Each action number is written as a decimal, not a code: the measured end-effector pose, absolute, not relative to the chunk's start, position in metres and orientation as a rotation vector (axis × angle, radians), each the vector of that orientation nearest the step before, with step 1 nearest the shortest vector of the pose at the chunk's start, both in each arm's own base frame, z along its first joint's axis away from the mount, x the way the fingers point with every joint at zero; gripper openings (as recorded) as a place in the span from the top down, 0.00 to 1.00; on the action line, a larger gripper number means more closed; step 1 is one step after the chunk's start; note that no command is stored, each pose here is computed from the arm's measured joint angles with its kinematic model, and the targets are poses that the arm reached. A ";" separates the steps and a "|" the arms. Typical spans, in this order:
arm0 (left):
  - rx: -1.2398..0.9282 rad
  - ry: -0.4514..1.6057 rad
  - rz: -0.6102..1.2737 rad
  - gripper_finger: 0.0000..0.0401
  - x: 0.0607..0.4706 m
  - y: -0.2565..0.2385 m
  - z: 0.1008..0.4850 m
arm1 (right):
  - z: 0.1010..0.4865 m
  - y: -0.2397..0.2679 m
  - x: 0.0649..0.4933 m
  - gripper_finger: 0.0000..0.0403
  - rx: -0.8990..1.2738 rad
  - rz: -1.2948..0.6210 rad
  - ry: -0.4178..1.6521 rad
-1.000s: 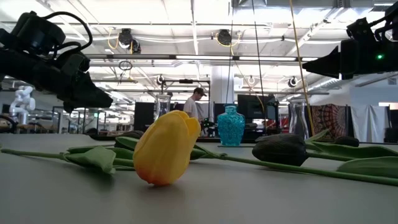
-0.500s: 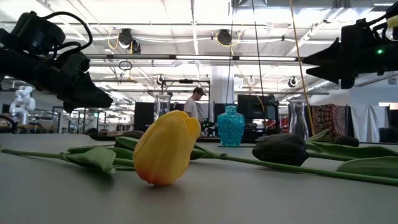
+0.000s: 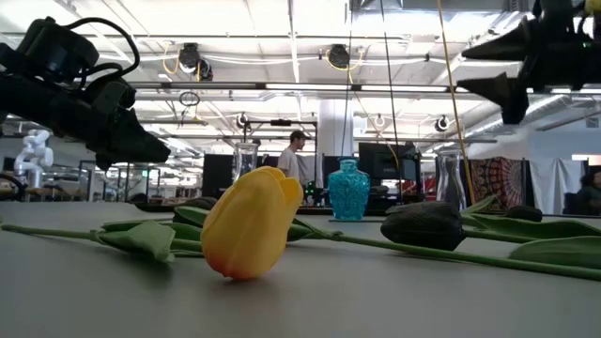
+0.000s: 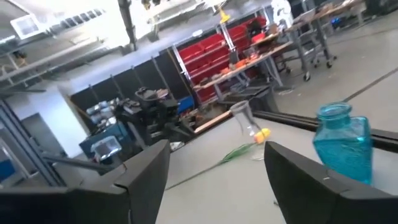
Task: Sort flowers into vase by color
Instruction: Put the black flower into the left transparent flower vase
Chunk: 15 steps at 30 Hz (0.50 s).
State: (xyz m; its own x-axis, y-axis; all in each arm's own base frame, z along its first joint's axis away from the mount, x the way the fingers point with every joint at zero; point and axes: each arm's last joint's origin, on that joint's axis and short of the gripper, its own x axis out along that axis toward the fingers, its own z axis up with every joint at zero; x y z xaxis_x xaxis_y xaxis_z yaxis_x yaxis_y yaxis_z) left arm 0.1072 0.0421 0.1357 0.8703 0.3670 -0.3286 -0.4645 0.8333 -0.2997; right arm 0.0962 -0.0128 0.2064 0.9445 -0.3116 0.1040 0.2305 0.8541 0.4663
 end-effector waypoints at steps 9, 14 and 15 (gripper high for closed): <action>-0.382 0.264 0.446 0.72 0.107 0.042 0.136 | 0.251 -0.007 0.128 0.47 0.433 -0.288 0.116; -0.382 0.264 0.446 0.72 0.107 0.042 0.136 | 0.273 -0.004 0.156 0.47 0.408 -0.320 0.341; -0.383 0.264 0.446 0.72 0.107 0.042 0.136 | 0.275 -0.003 0.161 0.47 0.410 -0.329 0.389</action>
State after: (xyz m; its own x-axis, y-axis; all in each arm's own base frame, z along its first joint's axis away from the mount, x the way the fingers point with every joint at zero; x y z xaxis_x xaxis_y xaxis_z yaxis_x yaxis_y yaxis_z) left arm 0.1072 0.0421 0.1357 0.8701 0.3672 -0.3288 -0.4648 0.8332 -0.2996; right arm 0.1614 -0.0029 0.2755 0.8747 -0.2290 -0.4271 0.3831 0.8665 0.3200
